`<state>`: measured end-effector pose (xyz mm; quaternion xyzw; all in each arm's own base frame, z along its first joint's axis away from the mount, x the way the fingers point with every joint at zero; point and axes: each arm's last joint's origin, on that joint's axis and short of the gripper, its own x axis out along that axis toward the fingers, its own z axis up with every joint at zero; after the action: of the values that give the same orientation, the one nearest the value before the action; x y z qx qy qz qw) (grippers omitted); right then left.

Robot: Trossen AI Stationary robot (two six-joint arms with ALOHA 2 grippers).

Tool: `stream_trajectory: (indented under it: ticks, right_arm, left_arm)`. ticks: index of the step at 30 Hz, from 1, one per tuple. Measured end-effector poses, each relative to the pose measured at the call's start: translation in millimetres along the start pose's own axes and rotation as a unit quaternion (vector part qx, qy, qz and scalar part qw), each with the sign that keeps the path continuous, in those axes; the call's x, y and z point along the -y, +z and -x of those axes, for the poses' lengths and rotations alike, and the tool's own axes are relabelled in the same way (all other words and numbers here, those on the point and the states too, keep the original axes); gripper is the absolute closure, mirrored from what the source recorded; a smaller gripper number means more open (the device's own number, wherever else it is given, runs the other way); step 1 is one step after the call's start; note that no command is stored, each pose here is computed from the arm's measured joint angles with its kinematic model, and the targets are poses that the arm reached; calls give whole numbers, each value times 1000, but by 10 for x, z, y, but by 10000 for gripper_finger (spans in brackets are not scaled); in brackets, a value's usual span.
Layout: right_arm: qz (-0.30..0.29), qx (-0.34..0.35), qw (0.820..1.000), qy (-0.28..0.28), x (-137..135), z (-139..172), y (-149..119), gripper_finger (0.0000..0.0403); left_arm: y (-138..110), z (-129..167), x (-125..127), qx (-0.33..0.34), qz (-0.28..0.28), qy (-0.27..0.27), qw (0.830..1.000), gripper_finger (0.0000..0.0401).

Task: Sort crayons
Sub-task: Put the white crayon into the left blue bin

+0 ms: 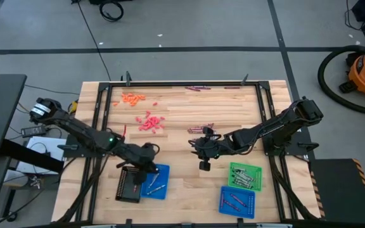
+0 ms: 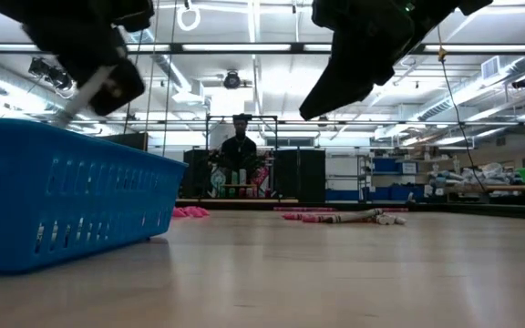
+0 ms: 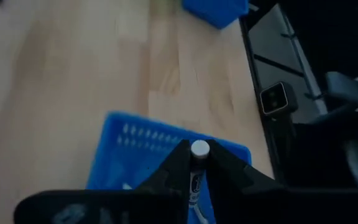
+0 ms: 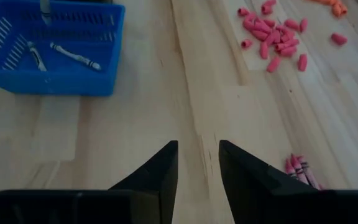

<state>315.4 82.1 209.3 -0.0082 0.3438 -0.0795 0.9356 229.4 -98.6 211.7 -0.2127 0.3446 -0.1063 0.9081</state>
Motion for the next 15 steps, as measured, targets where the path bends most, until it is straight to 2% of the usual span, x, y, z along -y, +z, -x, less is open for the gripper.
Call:
stream_trajectory:
  ticks: [8,15]
  right_arm:
    - [48,12,998,-29,22,-2,20,279]
    - [91,19,995,-33,56,-15,47,279]
  left_arm:
    - [-163,-159,29,-46,112,23,992,358]
    - [-280,-317,-9,-74,177,53,980,358]
